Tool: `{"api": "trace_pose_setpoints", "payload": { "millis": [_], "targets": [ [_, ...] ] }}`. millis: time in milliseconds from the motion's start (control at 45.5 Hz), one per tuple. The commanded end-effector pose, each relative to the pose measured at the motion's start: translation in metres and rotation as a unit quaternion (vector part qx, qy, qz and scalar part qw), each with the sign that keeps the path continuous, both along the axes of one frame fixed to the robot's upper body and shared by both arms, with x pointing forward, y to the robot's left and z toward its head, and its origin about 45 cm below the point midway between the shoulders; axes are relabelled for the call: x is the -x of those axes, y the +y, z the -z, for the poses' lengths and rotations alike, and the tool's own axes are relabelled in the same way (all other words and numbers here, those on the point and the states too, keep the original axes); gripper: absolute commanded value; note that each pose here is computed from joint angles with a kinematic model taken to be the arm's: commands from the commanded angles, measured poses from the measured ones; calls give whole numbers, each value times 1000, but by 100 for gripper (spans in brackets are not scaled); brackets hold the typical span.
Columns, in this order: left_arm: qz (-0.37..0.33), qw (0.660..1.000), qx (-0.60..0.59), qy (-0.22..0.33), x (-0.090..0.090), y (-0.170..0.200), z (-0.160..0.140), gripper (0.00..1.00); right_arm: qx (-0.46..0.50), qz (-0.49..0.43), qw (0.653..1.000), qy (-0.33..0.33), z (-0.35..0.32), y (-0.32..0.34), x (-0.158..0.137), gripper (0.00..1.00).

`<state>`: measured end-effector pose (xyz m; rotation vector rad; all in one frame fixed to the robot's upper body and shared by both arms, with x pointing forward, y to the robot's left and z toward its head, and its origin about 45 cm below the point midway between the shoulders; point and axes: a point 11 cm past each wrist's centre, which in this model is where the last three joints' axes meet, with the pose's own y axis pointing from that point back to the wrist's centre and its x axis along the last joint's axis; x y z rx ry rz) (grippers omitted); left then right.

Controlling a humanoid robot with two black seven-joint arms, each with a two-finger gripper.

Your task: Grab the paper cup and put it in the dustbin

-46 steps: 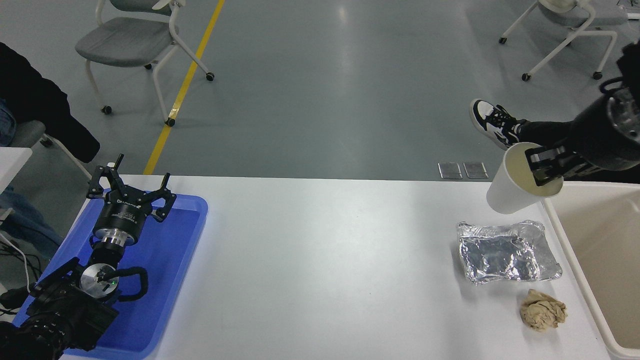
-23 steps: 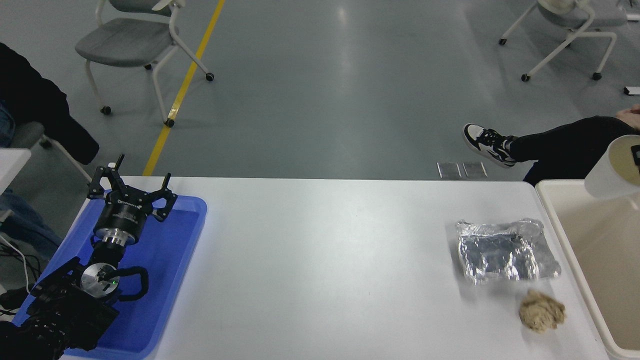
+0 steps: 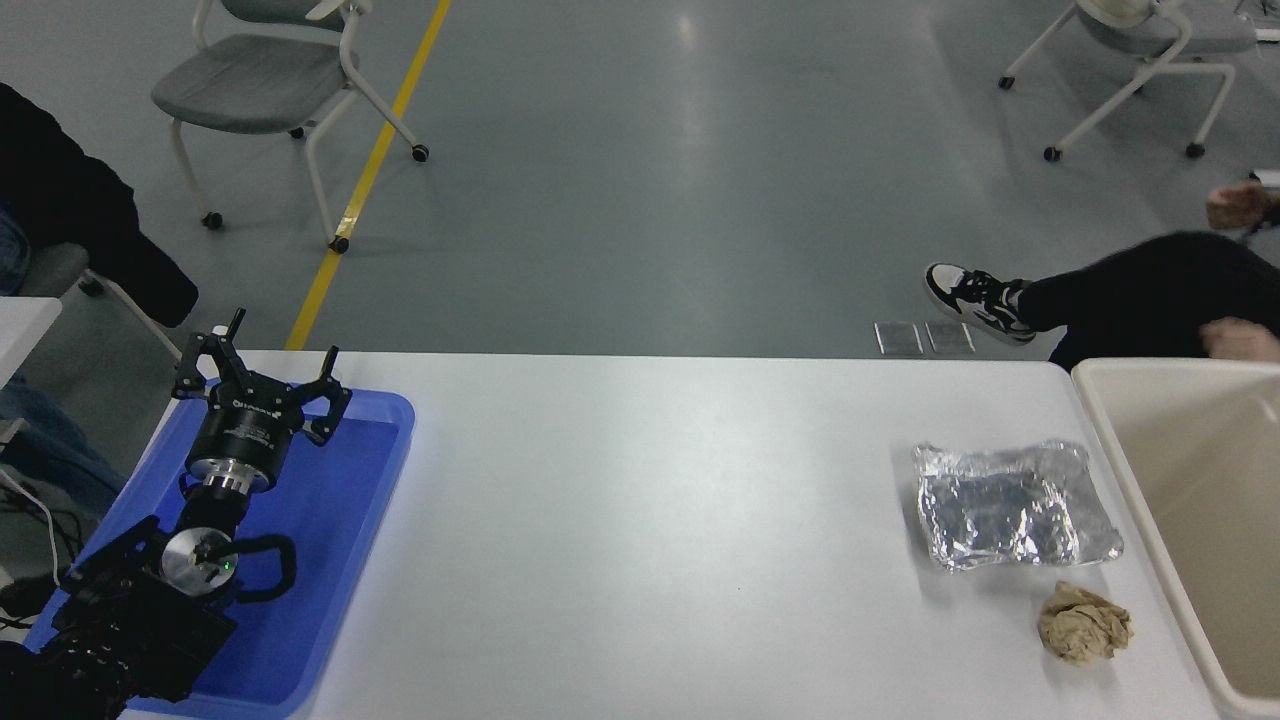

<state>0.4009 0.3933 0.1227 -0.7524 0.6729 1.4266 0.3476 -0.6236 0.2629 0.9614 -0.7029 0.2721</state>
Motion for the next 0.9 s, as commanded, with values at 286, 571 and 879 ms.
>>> {"api": "trace_pose_setpoints", "payload": {
  "millis": [286, 571, 879],
  "targets": [
    [-1, 1000, -1, 1, 1, 1, 1, 100, -53, 98, 991, -80, 96, -4, 30, 0],
    [1, 1000, 0, 1, 0, 0, 0, 100, -85, 109, 987, -80, 120, 10, 36, 0],
    [0, 1000, -1, 2, 1, 1, 1, 100, -101, 117, 984, -89, 122, 13, 34, 100]
  ]
}}
